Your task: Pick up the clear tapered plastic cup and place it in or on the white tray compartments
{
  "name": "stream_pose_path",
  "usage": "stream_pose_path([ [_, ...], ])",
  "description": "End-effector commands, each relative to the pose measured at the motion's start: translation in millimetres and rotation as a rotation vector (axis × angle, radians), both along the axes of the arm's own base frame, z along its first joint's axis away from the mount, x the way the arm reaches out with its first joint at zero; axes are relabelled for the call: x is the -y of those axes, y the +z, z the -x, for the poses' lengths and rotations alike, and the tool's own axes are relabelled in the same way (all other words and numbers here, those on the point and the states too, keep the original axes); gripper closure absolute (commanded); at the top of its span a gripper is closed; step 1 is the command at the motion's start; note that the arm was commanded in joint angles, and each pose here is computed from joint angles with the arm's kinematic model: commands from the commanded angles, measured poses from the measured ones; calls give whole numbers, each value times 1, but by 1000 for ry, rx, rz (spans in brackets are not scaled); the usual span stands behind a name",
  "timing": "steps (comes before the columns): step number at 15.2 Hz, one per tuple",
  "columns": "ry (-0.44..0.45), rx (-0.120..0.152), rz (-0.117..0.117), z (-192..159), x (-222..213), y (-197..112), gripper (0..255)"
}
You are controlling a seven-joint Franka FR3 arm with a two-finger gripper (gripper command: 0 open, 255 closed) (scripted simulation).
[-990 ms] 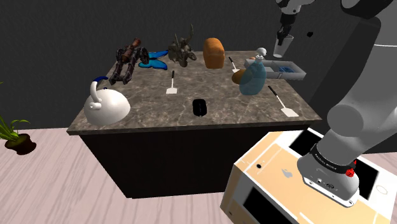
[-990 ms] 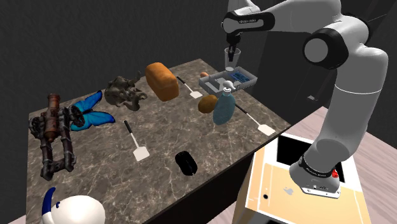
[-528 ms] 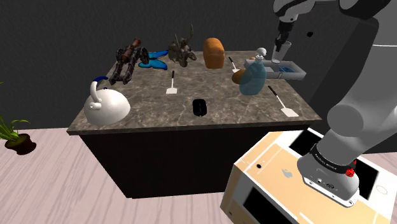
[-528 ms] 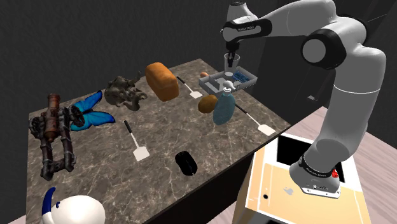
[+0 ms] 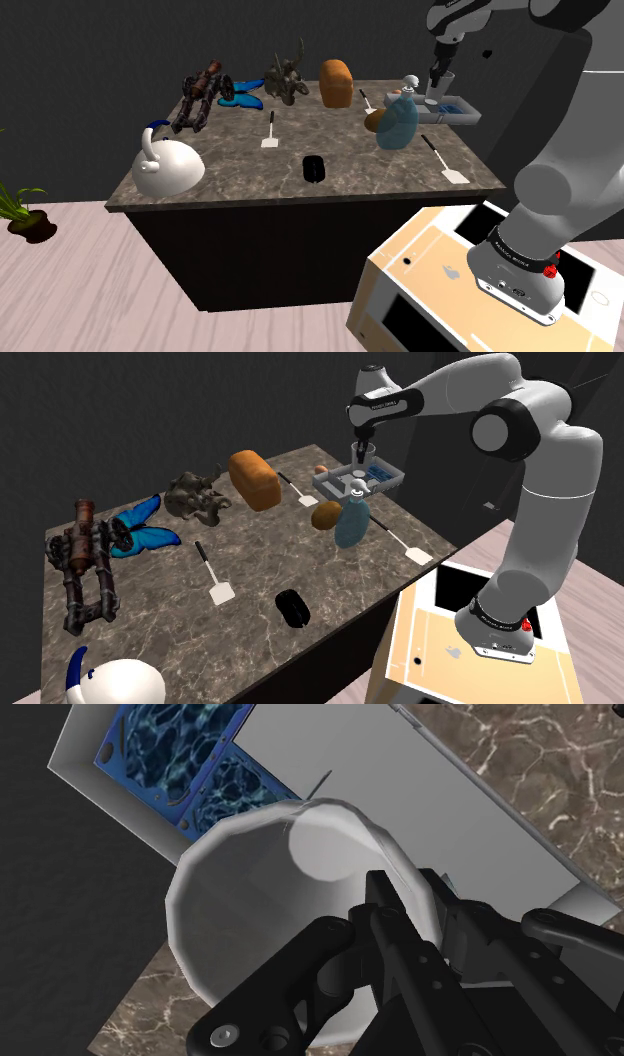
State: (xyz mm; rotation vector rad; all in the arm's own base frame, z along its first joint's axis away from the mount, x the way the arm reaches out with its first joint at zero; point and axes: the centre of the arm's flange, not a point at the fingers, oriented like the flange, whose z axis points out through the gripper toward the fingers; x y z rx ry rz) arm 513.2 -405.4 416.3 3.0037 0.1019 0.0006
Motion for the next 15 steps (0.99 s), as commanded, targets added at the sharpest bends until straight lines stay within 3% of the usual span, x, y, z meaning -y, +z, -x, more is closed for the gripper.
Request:
stream_pose_path([
  [1,-1,-2,-1,0,0,-2,255],
  [4,-1,-2,-1,0,0,-2,255],
  [5,-1,-2,-1,0,1,-2,0],
  [10,-1,-2,-1,0,0,-2,0],
  [14,-1,-2,-1,0,-6,48,0],
  [15,-1,-2,-1,0,-6,48,0],
])
